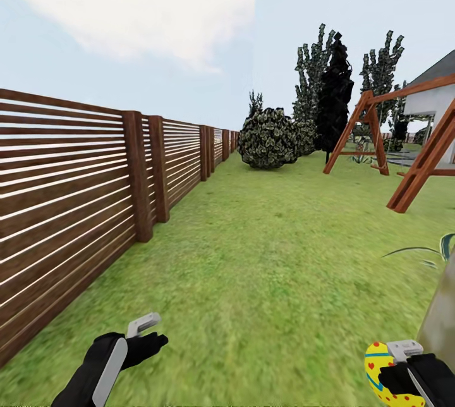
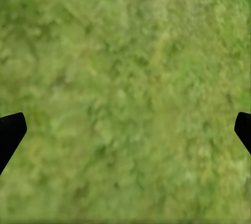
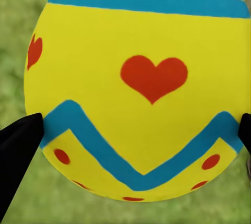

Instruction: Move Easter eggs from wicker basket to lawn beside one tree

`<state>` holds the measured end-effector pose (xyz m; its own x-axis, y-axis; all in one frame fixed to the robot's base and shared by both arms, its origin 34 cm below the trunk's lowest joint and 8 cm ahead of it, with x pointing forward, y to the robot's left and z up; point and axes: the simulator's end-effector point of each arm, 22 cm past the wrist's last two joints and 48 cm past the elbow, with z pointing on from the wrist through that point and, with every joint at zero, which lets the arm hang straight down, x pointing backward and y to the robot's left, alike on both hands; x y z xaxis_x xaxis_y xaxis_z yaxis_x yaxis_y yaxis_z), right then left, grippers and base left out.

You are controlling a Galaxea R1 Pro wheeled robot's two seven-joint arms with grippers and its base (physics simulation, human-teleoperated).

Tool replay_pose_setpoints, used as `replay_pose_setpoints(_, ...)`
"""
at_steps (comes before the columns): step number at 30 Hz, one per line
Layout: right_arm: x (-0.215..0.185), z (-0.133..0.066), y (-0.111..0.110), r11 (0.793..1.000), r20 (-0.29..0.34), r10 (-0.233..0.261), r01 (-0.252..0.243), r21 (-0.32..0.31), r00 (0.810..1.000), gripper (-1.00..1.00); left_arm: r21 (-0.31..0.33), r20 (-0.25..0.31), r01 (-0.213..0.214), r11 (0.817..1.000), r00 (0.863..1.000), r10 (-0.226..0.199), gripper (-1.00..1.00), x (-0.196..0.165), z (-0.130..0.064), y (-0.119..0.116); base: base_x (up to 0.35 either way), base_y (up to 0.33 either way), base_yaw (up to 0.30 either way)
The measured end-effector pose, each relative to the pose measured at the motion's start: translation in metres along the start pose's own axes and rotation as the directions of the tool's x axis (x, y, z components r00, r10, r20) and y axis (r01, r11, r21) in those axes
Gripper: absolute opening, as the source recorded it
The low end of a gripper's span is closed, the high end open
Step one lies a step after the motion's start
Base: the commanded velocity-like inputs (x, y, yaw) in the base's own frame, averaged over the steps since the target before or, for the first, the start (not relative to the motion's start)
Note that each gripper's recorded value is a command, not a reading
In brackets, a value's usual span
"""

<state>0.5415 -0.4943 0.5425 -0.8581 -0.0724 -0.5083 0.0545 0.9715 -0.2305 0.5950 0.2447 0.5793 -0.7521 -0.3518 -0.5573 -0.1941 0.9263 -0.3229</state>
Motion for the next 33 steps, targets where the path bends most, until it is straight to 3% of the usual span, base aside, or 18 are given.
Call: replay_pose_setpoints(33,0.048,0.052,0.02,1.0,0.005,0.001,-0.001,-0.007,1.0,-1.0,-0.001,0.0,0.0,1.0,1.0,0.0,1.0,0.051,0.045,0.026,0.0,0.0,0.0)
